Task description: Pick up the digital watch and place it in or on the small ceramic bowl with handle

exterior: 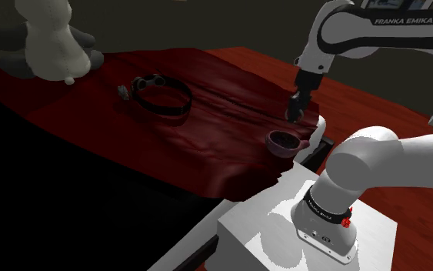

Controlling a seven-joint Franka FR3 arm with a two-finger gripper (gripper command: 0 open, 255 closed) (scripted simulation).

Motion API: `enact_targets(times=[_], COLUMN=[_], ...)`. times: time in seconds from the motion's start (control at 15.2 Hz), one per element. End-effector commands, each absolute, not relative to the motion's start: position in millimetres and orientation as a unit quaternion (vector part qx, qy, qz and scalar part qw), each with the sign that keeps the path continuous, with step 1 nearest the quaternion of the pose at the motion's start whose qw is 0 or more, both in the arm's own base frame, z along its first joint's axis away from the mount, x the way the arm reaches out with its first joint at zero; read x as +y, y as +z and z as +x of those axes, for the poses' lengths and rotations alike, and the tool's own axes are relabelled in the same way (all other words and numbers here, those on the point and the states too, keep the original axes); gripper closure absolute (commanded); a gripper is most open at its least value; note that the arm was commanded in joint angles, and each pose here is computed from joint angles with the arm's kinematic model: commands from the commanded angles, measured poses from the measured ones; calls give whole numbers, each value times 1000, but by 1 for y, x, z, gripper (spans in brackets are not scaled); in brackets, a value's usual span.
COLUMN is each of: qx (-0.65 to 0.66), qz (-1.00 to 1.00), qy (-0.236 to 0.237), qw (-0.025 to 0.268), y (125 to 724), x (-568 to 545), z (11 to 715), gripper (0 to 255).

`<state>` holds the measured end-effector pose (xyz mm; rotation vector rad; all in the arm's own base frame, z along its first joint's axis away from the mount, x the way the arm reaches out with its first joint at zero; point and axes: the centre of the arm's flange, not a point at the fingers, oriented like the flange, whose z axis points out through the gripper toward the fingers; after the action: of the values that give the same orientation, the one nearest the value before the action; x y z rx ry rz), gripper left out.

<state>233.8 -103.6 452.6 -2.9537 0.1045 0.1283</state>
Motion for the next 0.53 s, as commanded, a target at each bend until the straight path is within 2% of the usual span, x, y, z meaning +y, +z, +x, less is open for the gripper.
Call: enact_targets(times=[0.0, 0.46], qx=[35, 35], qz=[-994, -994], qy=[43, 43], qw=[91, 91], y=[441, 401], x=[-105, -105], z=[232, 232], gripper=[255, 255])
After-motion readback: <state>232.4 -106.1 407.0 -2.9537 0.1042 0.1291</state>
